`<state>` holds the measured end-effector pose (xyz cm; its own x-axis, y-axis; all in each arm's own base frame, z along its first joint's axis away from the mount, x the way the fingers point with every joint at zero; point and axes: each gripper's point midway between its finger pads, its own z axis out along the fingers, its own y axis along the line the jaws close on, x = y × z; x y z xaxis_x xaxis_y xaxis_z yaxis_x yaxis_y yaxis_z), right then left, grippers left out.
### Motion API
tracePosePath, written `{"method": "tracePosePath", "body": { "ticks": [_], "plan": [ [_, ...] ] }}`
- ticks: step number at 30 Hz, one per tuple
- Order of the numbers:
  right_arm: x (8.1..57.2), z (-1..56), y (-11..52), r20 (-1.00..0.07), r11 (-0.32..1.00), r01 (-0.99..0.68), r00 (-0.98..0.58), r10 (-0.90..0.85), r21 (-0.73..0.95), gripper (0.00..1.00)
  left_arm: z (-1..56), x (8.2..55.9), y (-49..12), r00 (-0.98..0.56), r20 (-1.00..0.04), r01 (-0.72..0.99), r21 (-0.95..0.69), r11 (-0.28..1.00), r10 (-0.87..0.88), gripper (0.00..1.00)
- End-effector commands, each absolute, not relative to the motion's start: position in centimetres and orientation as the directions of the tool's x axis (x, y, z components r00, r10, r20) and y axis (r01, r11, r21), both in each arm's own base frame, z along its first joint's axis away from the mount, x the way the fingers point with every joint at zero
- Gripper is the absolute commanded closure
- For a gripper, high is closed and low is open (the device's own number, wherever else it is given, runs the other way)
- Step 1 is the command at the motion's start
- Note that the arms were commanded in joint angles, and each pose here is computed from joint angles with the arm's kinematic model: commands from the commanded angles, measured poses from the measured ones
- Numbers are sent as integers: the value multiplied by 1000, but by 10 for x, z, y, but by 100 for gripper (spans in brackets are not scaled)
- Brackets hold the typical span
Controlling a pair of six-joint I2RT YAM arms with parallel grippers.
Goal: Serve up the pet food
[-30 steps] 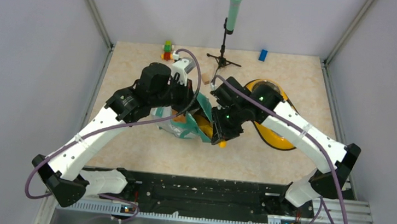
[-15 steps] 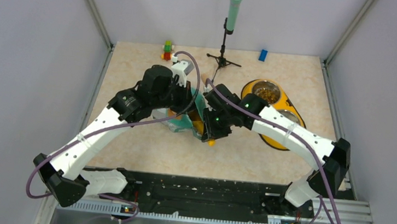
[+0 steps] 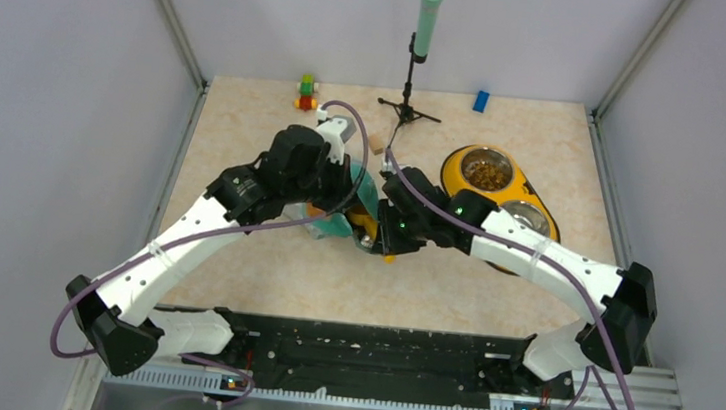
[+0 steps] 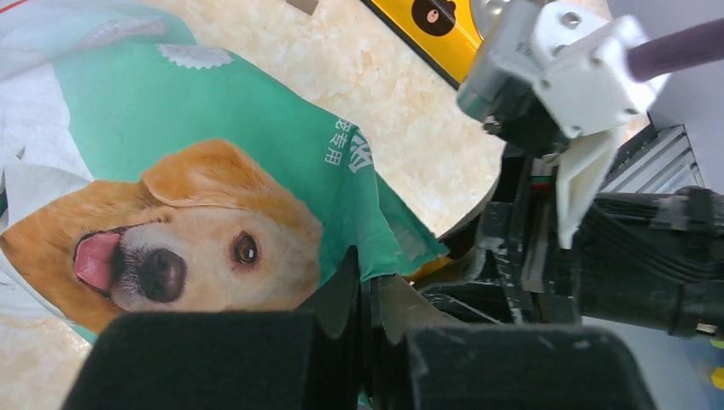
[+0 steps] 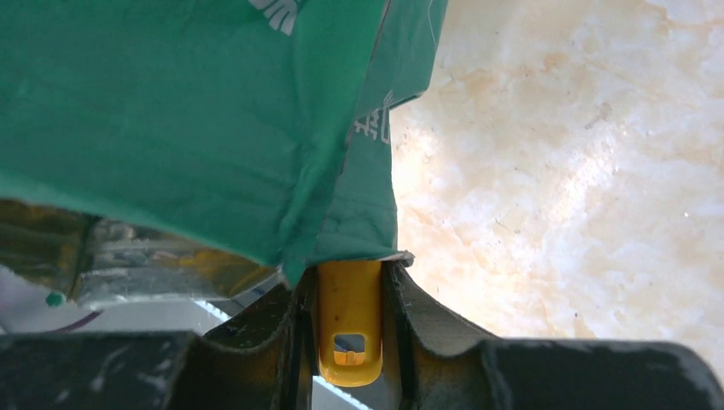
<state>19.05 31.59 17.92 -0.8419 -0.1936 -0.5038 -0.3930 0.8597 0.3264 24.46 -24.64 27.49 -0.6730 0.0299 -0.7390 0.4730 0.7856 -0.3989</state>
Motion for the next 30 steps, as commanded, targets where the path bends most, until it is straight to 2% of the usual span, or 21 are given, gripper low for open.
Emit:
{"method": "tracePosePath", "body": {
  "ticks": [1,6,12,18,22,25,30],
  "plan": [
    [191,209,294,-521,885,-361,-837,-169,294,100,294,237,-248,-659,-752,467,-432,771,-23,100],
    [170,210,287,-389,895,-359,-889,-241,265,100,303,254,-249,-626,-779,406,-378,832,-48,100],
    [168,217,310,-364,866,-351,-906,-217,356,100,321,260,-261,-528,-847,347,-283,894,-63,100],
    [182,197,330,-374,852,-330,-911,-173,407,100,333,256,-266,-436,-898,318,-217,923,-60,100],
    [206,180,335,-431,869,-320,-891,-141,377,100,341,254,-273,-432,-897,342,-254,905,-89,100],
    [227,173,334,-511,885,-316,-853,-106,343,100,346,251,-274,-436,-892,350,-290,891,-119,100],
    [252,177,340,-654,847,-337,-756,17,411,100,347,245,-276,-453,-876,353,-347,869,-166,100]
  ]
}}
